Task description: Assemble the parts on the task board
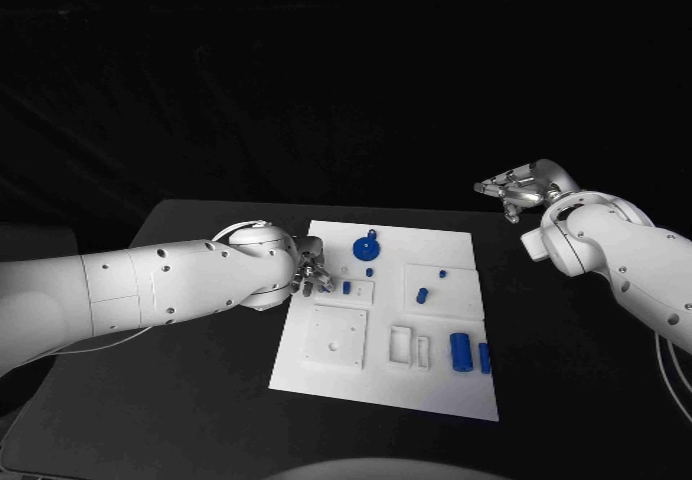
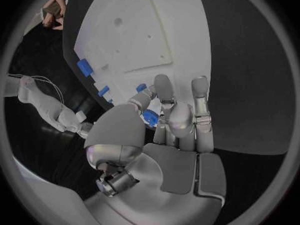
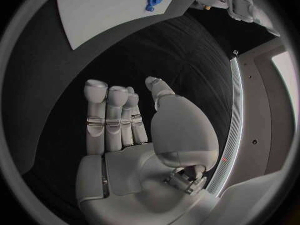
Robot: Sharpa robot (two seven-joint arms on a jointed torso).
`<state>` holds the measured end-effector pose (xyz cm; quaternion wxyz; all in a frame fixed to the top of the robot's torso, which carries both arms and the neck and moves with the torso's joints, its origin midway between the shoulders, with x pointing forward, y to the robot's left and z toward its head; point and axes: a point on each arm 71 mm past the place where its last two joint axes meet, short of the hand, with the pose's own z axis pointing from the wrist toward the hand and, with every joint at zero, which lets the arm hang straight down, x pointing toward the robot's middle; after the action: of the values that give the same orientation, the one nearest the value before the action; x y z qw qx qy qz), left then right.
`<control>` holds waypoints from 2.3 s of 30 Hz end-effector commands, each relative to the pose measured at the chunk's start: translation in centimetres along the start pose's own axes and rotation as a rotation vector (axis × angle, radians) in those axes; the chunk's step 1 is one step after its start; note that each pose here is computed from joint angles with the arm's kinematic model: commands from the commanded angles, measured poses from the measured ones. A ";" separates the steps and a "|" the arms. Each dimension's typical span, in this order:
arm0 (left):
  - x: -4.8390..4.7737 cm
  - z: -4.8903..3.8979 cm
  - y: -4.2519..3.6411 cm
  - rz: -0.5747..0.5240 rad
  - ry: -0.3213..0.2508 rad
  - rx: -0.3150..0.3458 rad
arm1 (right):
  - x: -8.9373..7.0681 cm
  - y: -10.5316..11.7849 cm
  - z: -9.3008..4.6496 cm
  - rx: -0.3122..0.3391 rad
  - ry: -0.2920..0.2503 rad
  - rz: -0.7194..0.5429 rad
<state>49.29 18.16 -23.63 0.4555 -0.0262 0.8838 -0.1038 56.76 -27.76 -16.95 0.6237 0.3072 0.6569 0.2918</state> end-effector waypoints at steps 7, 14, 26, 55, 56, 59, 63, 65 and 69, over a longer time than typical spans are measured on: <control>2.48 0.45 0.67 0.051 0.133 -0.057 | 0.2 0.1 0.0 -0.009 0.015 -0.002; 2.51 0.67 0.49 0.061 0.154 -0.059 | 0.3 0.1 0.0 -0.009 0.017 -0.001; 2.41 0.98 -0.01 0.068 0.164 -0.057 | 0.4 0.1 0.0 -0.009 0.019 -0.001; 2.23 1.30 -1.40 0.113 0.168 -0.037 | 0.6 0.1 0.1 -0.008 0.023 0.001; 2.23 1.31 -1.40 0.116 0.170 -0.037 | 0.6 0.1 0.1 -0.008 0.023 0.001; 2.23 1.32 -1.38 0.124 0.176 -0.039 | 0.6 0.1 0.1 -0.008 0.024 0.001; 2.24 1.35 -1.32 0.136 0.186 -0.042 | 0.6 0.1 0.1 -0.007 0.024 0.001; 2.24 1.35 -1.29 0.142 0.190 -0.043 | 0.6 0.0 0.1 -0.007 0.024 0.001; 2.23 1.34 -1.20 0.148 0.194 -0.046 | 0.6 0.0 0.1 -0.006 0.024 0.001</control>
<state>50.45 16.57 -23.41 0.4271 0.0097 0.9013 -0.0722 56.81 -27.44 -17.28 0.6198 0.3076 0.6597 0.2932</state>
